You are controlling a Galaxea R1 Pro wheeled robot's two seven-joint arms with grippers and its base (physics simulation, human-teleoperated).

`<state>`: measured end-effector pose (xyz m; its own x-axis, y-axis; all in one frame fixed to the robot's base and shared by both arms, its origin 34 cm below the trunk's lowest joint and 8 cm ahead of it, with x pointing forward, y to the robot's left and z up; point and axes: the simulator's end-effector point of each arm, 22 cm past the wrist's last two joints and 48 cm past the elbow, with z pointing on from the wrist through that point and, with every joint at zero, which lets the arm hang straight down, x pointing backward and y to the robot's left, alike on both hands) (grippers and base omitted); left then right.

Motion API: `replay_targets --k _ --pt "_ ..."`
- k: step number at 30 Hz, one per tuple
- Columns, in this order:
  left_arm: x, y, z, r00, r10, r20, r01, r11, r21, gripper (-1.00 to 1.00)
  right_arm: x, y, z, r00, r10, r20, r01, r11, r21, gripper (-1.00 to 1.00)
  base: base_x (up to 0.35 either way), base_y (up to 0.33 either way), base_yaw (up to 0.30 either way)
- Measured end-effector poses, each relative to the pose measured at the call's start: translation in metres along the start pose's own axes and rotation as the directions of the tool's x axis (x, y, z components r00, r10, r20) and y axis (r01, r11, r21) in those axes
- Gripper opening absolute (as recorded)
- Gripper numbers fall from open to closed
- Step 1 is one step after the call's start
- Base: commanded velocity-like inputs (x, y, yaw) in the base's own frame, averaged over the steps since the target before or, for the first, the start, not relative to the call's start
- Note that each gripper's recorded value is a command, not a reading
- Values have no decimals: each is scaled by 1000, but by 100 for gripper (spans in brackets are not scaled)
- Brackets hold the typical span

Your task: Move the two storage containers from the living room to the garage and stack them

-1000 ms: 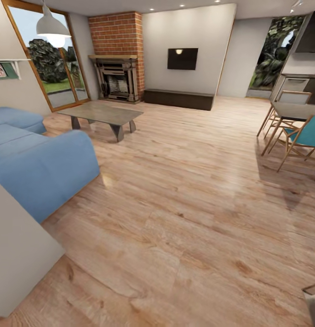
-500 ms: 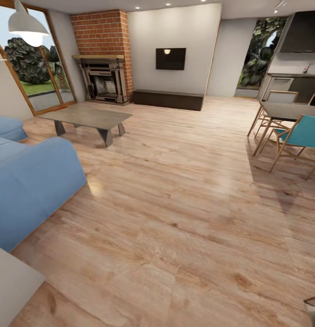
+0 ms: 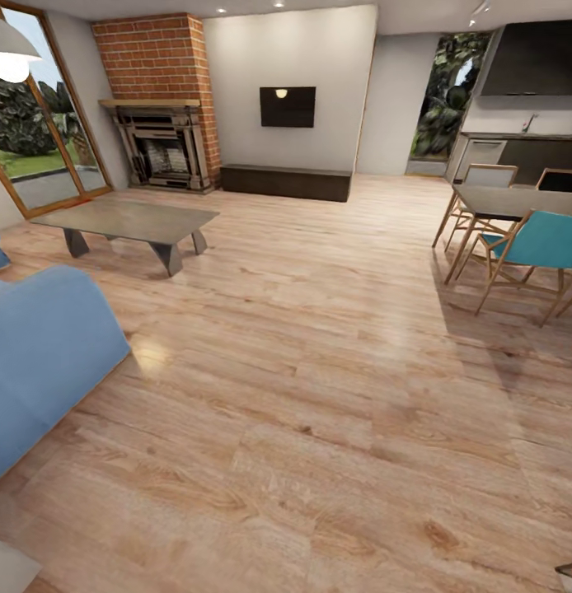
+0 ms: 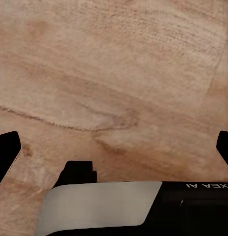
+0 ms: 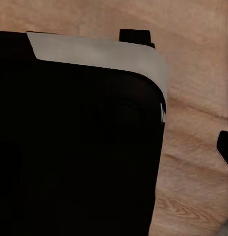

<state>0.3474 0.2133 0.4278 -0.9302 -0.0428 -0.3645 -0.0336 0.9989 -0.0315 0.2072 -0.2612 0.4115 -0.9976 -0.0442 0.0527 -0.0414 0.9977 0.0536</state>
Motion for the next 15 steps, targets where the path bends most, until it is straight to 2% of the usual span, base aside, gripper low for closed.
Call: replay_targets --k 15 --pt "0 0 0 1000 -1 0 1 1000 0 100 1 2 0 1000 1 -1 -1 1000 -2 100 344 0 -3"
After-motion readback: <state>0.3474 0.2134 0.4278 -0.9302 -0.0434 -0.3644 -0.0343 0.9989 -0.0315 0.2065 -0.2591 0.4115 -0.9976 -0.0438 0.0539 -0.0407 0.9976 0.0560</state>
